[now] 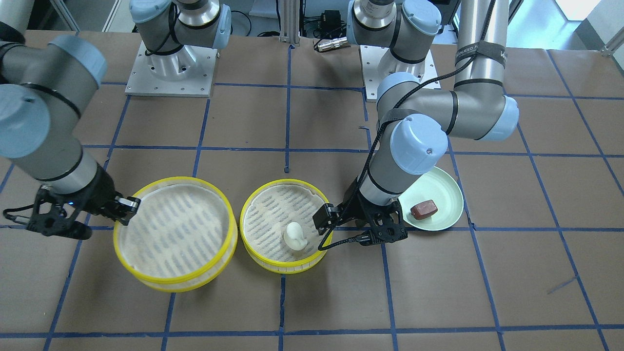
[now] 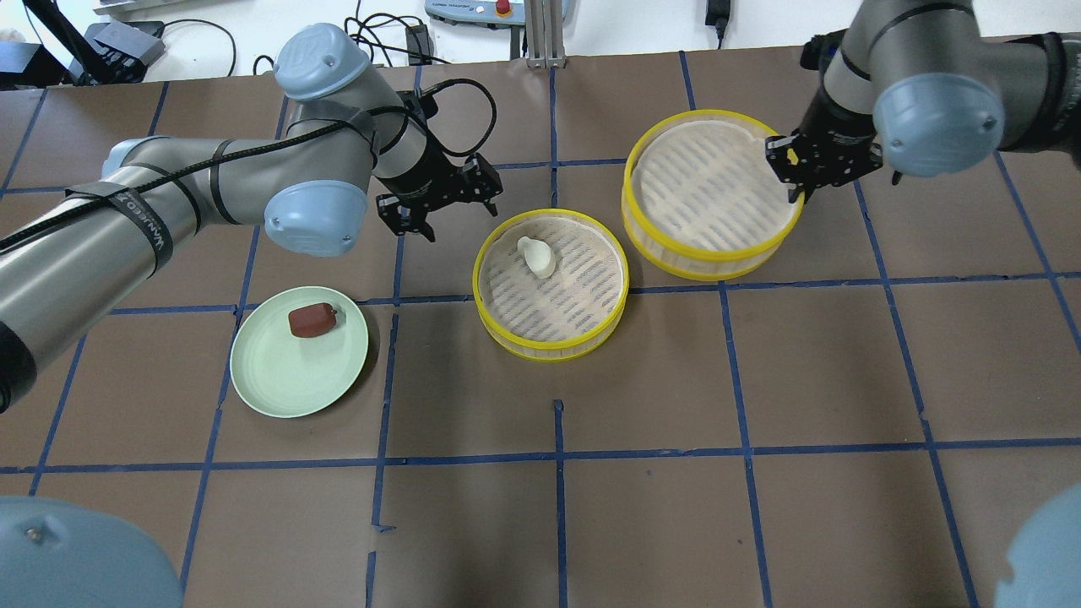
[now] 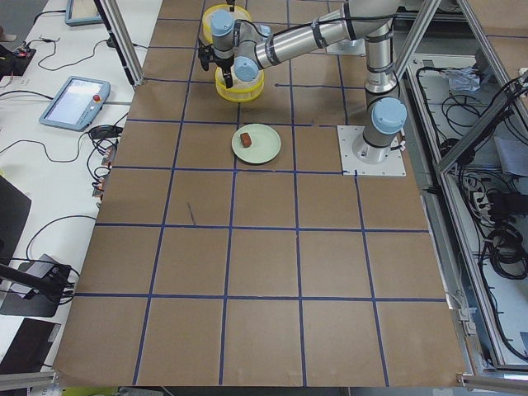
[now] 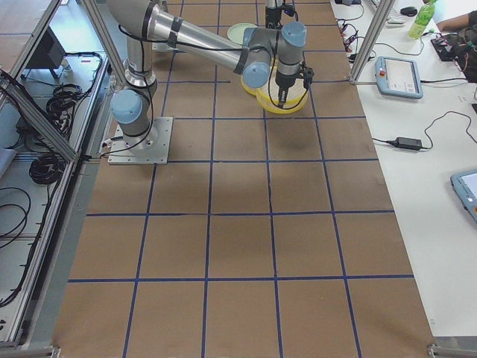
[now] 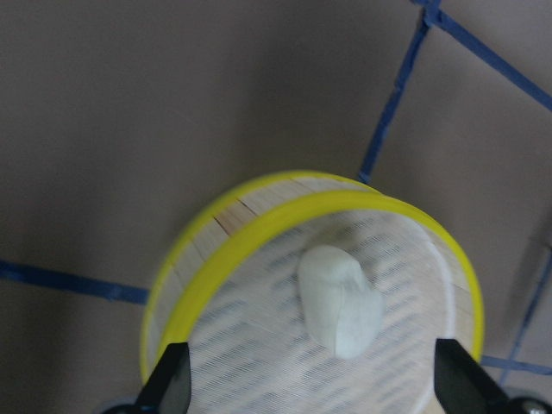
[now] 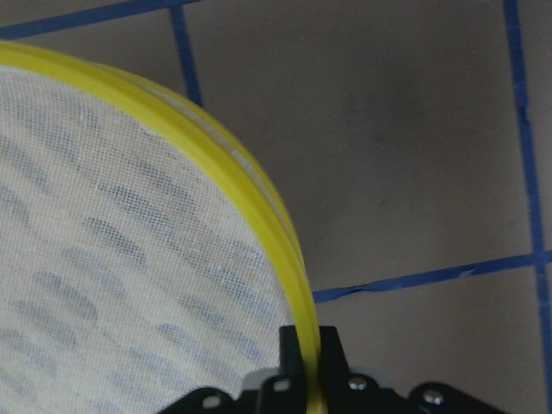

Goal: Stack buns with steamer

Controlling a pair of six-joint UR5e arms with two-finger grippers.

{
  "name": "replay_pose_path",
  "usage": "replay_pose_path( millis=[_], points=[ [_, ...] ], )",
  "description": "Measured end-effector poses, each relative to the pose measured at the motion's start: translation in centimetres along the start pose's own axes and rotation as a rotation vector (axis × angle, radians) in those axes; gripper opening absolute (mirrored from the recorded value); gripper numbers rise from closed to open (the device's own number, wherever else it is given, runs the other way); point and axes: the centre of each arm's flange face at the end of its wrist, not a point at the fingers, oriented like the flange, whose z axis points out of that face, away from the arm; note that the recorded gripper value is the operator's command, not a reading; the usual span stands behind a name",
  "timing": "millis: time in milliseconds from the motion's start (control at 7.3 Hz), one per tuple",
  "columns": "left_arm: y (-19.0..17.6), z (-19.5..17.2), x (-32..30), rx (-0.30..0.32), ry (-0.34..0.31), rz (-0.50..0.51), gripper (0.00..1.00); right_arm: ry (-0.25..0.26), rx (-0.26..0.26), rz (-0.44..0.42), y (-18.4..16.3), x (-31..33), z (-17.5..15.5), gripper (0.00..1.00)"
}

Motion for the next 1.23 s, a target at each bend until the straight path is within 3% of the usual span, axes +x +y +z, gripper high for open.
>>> replay_pose_path(
  millis=[137,274,548,822,959,1096,1233],
  points=[
    [-0.3,-0.2,-2.9,-0.008,-0.13,0.14,0.97,0.0,0.003,0.034,1.8,-5.4,-0.1,0.07],
    [-0.6,-0.3,-6.7,-0.046,-0.203,0.228,0.95,0.008,-0.003,0.052,3.5,-9.9,0.6,0.07],
    [0.4,1.9,-13.3,-0.161,-0.22,0.36,0.96,0.031,-0.025,0.07,5.8,-15.1,2.8,0.08],
    [2.3,4.7,-15.5,-0.249,-0.196,0.466,0.72,0.034,-0.039,0.073,6.8,-17.3,3.9,0.08],
    [2.8,5.8,-15.9,-0.278,-0.186,0.5,0.33,0.038,-0.046,0.069,7.0,-17.5,4.3,0.09],
    [3.1,6.4,-16.1,-0.295,-0.183,0.519,0.12,0.045,-0.052,0.061,7.2,-17.5,4.5,0.09],
    [3.2,6.7,-16.2,-0.304,-0.184,0.529,0.01,0.049,-0.056,0.056,7.3,-17.4,4.6,0.1]
  ],
)
